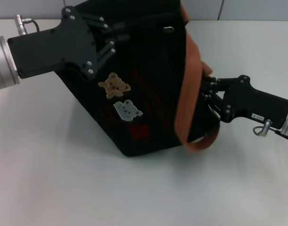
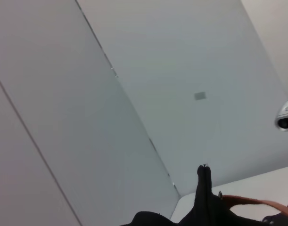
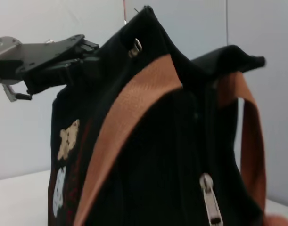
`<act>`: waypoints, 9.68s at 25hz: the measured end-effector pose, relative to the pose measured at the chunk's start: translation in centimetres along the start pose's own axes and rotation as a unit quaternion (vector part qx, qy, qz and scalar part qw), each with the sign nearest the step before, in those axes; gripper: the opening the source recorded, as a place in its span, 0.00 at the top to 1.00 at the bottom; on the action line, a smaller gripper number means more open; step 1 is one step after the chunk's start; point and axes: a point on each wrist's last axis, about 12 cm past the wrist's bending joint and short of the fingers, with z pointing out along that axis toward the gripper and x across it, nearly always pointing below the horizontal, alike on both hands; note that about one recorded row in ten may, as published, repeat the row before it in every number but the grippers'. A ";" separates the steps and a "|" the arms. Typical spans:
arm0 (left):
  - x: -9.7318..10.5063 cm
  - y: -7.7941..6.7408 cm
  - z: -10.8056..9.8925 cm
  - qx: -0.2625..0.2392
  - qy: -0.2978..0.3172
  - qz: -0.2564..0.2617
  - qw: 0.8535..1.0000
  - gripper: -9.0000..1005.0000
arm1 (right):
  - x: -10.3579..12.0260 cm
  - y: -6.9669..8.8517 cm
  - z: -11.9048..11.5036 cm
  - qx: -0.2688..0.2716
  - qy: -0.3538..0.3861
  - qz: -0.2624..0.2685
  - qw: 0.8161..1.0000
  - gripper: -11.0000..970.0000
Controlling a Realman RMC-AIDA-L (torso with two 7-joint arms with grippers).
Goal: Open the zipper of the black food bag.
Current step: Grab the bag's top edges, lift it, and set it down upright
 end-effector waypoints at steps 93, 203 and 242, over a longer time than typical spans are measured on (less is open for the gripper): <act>1.1 -1.6 0.3 0.039 -0.050 -0.031 0.998 0.89 | -2.1 -0.1 4.2 -0.075 0.037 0.064 0.994 0.52; 1.2 -2.3 4.0 0.074 -0.118 -0.096 0.986 0.89 | 2.9 5.3 2.7 0.141 -0.029 -0.354 0.924 0.47; 2.9 -2.2 2.4 0.028 -0.106 -0.114 0.987 0.89 | 3.7 5.2 2.3 0.142 0.003 -0.364 0.920 0.97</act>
